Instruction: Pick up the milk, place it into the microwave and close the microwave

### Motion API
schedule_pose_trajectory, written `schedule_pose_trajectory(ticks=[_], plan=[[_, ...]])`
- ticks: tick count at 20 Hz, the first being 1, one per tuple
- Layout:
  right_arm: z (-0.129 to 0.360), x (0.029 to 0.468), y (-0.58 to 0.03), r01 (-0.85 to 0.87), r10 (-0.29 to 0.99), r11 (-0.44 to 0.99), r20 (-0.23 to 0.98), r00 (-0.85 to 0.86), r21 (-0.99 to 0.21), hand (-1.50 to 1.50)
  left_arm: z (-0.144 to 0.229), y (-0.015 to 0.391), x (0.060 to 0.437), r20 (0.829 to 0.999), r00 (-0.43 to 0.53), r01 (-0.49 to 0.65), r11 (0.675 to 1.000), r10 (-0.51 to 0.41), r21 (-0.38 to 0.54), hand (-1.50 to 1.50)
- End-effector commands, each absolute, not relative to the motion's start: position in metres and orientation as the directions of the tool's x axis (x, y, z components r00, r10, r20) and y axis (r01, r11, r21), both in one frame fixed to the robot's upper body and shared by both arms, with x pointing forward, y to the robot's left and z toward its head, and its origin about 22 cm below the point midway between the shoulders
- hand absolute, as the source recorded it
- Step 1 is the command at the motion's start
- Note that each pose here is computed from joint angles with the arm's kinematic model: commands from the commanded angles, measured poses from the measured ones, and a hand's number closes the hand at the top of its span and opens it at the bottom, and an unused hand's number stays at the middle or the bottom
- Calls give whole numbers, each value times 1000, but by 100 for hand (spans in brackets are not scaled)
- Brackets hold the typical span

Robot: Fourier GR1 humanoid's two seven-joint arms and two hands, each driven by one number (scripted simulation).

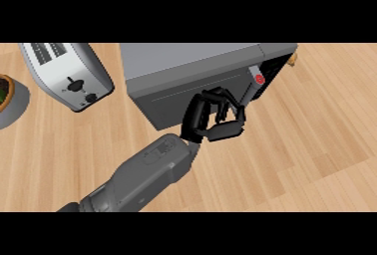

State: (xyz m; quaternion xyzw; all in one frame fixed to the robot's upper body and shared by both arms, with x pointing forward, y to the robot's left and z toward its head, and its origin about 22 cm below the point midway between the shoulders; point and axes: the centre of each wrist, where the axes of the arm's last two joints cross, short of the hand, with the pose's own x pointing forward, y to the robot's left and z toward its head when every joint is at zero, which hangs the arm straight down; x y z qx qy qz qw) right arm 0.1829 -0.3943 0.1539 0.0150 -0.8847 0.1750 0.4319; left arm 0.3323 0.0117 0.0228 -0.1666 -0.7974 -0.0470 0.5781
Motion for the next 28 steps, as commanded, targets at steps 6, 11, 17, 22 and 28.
schedule_pose_trajectory(ticks=[6, 11, 17, 22, 28], plan=[[181, 190, -412, -135, 220, 911, 736, -641, -389, -150, 40, 11, 355, 933, -296, 298, 948, 205, -114, 150], [182, 192, -425, -109, 235, 916, 738, -633, -386, -150, 40, 10, 354, 928, -311, 297, 949, 204, -109, 150], [175, 199, -430, -156, 167, 931, 766, -621, -329, -150, 40, 7, 353, 927, -312, 307, 945, 209, -110, 150], [175, 203, -441, -153, 135, 945, 770, -624, -289, -150, 41, 7, 355, 926, -313, 304, 946, 214, -115, 150], [180, 211, -448, -173, 102, 947, 765, -636, -270, -150, 41, 5, 353, 923, -311, 314, 941, 227, -126, 150]])
